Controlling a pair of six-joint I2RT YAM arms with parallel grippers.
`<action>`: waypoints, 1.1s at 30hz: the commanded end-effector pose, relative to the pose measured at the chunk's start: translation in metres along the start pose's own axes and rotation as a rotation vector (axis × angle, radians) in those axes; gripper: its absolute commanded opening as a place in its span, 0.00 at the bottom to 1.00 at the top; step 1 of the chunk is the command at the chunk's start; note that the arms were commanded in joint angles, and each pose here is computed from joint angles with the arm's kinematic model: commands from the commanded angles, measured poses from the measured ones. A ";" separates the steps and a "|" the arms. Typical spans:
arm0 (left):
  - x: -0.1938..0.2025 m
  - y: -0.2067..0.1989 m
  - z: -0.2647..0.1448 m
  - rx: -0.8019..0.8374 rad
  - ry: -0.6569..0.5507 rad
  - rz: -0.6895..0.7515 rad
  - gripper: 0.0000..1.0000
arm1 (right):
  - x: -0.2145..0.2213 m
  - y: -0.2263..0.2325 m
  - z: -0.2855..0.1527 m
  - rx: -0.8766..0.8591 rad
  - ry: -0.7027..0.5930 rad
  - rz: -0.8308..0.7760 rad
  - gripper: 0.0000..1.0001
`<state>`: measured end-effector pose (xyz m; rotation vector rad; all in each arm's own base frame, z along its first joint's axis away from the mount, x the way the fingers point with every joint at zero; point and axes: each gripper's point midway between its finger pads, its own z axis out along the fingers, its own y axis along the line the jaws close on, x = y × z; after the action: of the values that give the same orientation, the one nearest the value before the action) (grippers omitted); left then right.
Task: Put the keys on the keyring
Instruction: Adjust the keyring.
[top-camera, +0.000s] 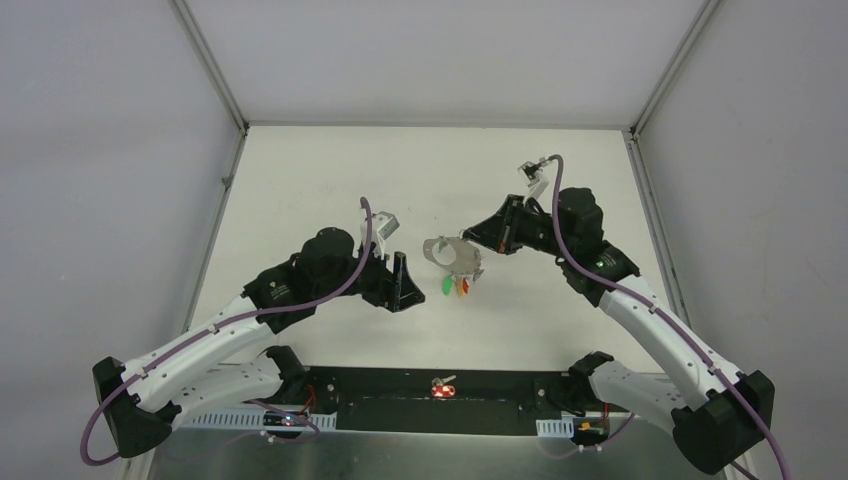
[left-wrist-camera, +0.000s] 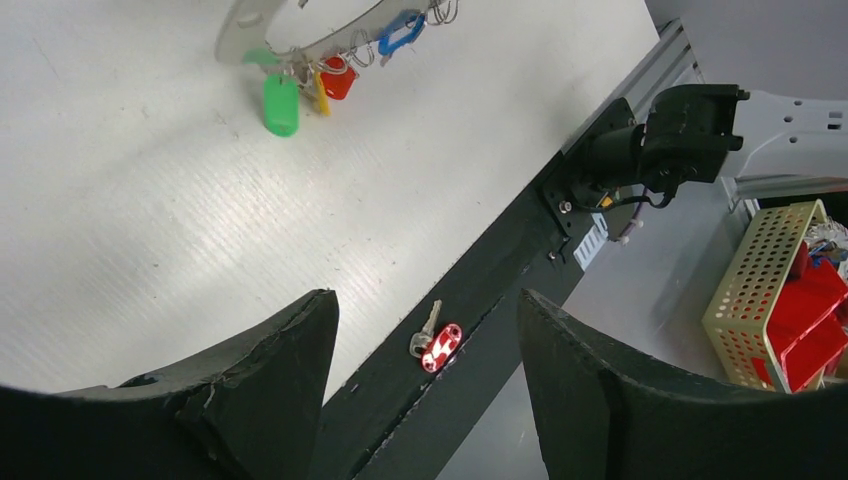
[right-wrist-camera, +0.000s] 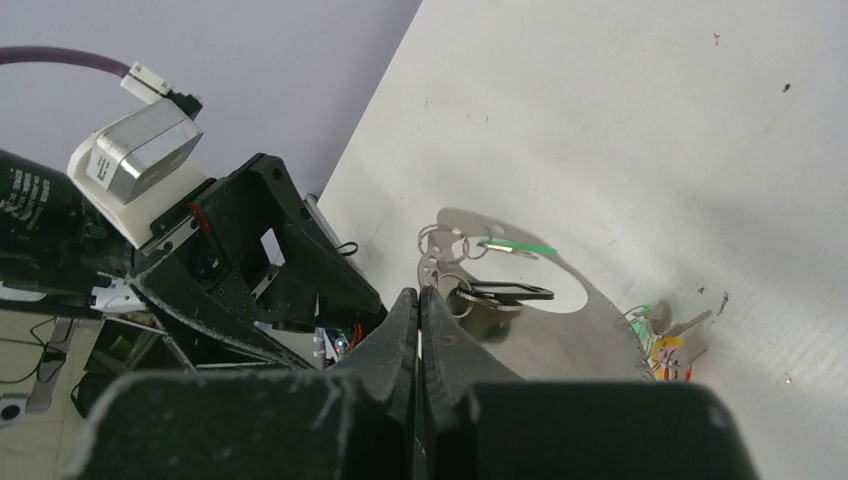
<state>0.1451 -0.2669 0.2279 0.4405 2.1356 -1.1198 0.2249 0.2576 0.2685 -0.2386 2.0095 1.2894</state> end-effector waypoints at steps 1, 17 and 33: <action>-0.027 -0.015 -0.005 0.030 -0.083 0.091 0.67 | -0.024 0.042 -0.010 -0.179 -0.078 -0.164 0.00; -0.075 -0.073 -0.044 0.272 -0.297 0.593 0.65 | 0.022 0.071 -0.036 -0.581 0.031 -0.856 0.00; -0.061 -0.112 -0.061 0.568 -0.468 1.121 0.61 | 0.043 0.090 -0.067 -0.861 -0.131 -1.507 0.00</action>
<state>0.1091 -0.2741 0.3434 1.2031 1.0496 -0.9852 0.1315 0.2556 0.2950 -1.5201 0.8540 1.0137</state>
